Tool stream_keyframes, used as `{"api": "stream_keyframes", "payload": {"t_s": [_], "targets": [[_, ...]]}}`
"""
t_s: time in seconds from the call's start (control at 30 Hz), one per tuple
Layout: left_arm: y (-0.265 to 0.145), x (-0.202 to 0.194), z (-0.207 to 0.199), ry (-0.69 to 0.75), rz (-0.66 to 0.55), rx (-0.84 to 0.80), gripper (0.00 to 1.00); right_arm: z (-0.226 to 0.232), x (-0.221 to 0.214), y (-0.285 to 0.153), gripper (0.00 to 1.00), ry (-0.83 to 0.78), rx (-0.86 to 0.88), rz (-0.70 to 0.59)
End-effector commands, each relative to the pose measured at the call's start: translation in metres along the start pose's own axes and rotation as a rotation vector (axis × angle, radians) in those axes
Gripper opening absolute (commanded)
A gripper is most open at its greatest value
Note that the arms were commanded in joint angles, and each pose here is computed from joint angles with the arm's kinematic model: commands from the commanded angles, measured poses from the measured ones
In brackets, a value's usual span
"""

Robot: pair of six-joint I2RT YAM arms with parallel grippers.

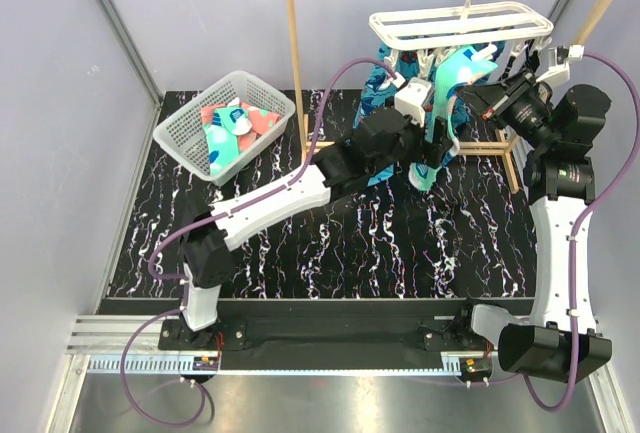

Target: Remove the socks clipped to the hanger

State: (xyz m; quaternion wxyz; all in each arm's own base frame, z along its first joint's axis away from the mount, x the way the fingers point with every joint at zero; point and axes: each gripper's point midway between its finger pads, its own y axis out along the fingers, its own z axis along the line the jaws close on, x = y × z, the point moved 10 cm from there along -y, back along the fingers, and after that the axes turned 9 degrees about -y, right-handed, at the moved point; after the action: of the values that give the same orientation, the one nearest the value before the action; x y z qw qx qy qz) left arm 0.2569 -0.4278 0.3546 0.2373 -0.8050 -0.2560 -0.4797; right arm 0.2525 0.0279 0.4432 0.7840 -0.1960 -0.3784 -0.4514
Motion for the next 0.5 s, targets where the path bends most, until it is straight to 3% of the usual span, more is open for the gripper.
{"api": "stream_keyframes", "payload": {"t_s": [0.0,0.13,0.27,0.47], "targets": [[0.005,0.032,-0.015,-0.018,-0.157,-0.025,0.85,0.016,0.003,-0.005,0.0,-0.021,0.077,-0.023],[0.01,0.03,-0.019,-0.015,-0.171,-0.057,0.84,0.014,0.001,-0.004,0.0,0.013,0.066,-0.019],[0.009,0.03,-0.023,0.0,-0.167,-0.108,0.75,0.01,-0.003,-0.004,0.0,0.02,0.049,-0.023],[-0.005,0.026,-0.037,0.044,-0.197,-0.115,0.84,0.007,-0.005,-0.004,0.0,0.026,0.031,-0.025]]}}
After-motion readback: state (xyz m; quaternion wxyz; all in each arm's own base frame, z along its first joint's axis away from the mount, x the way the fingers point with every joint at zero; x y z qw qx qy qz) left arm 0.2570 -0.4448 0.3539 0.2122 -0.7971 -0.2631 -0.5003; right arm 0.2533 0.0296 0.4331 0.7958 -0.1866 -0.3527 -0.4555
